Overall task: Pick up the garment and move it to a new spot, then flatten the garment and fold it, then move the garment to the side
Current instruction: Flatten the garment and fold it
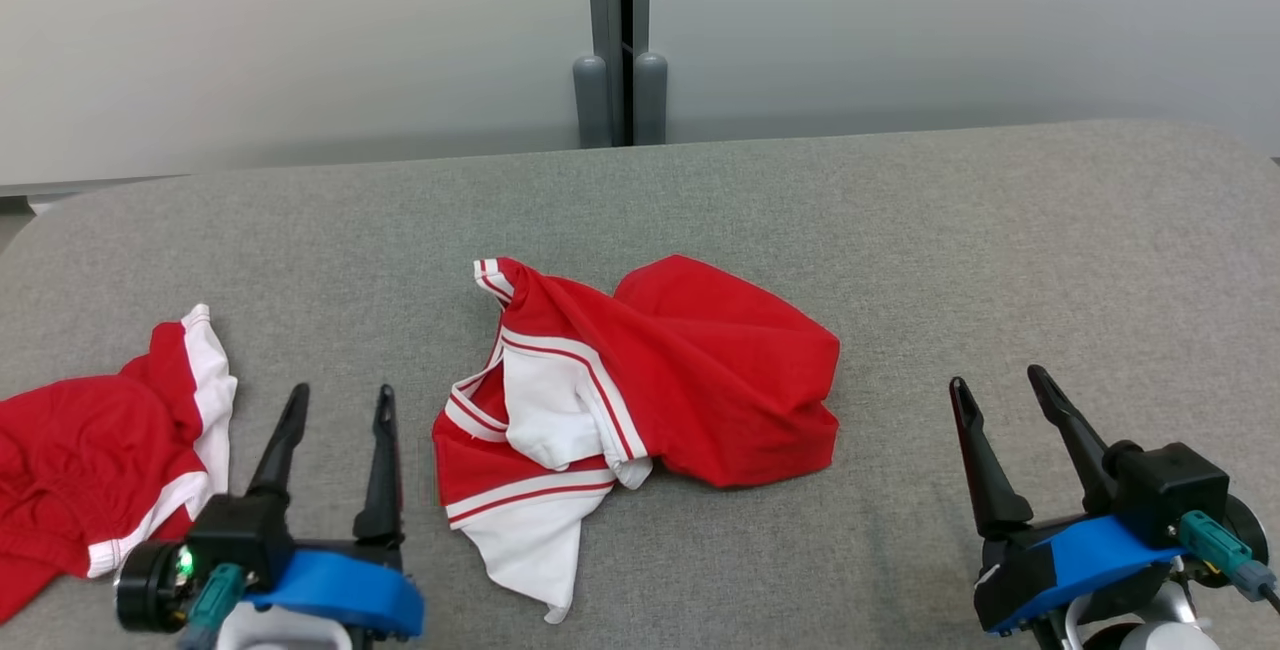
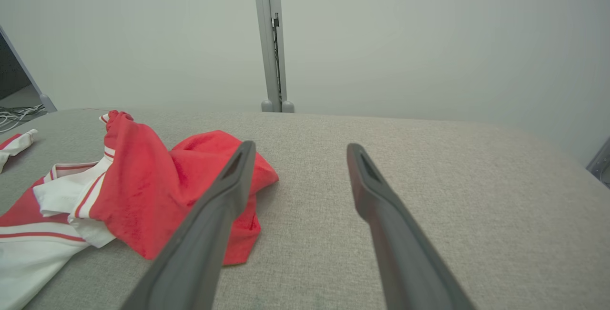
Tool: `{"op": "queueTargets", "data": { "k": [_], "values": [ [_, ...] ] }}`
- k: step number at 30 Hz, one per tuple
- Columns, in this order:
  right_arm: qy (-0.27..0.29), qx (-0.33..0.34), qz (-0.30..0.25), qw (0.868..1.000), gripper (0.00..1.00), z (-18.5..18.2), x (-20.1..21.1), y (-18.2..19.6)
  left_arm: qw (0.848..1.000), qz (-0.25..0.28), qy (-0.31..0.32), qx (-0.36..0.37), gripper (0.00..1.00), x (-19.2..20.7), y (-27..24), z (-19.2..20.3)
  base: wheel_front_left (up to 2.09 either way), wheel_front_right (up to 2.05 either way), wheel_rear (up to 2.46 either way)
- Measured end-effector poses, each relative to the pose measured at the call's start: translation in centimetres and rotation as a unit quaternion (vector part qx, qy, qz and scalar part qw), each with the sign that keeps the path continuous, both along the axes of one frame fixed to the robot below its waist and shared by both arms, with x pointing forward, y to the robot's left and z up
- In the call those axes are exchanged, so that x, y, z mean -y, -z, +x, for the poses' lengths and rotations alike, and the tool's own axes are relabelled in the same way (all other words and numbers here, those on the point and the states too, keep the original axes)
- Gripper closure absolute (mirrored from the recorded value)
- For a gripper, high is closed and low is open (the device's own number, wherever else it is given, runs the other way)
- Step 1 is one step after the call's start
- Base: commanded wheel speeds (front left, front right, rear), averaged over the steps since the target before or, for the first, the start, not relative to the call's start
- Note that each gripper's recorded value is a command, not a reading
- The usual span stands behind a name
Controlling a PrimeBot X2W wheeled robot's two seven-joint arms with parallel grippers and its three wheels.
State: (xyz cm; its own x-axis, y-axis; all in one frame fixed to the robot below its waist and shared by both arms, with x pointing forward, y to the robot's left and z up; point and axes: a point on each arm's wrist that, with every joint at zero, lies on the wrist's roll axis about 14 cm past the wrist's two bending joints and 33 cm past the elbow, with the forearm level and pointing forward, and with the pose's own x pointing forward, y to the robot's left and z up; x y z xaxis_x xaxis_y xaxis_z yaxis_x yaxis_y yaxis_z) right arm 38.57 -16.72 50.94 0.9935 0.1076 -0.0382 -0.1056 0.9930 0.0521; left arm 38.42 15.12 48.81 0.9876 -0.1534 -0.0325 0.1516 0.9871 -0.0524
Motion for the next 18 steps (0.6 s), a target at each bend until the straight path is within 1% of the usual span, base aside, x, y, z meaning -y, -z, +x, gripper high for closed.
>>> {"op": "queueTargets", "data": {
  "k": [4,8,13,18],
  "values": [
    [-0.003,-0.009,0.000,1.000,0.00,0.3,-0.2,0.6,0.998,-0.008,0.052,-0.025,0.00,2.8,0.5,0.8,0.00,0.00,0.00],
    [-0.006,-0.016,0.000,1.000,0.00,0.7,-0.4,1.1,0.990,-0.022,0.103,-0.095,0.00,6.0,3.2,0.7,0.00,0.00,0.00],
    [0.000,-0.025,0.000,1.000,0.00,0.9,0.0,1.8,0.974,-0.039,0.131,-0.181,0.00,8.0,6.8,0.0,0.00,0.00,0.00],
    [0.006,-0.033,0.001,0.999,0.00,0.9,0.4,2.4,0.963,-0.050,0.141,-0.222,0.00,8.7,8.7,0.0,0.00,0.00,0.00]
  ]
}}
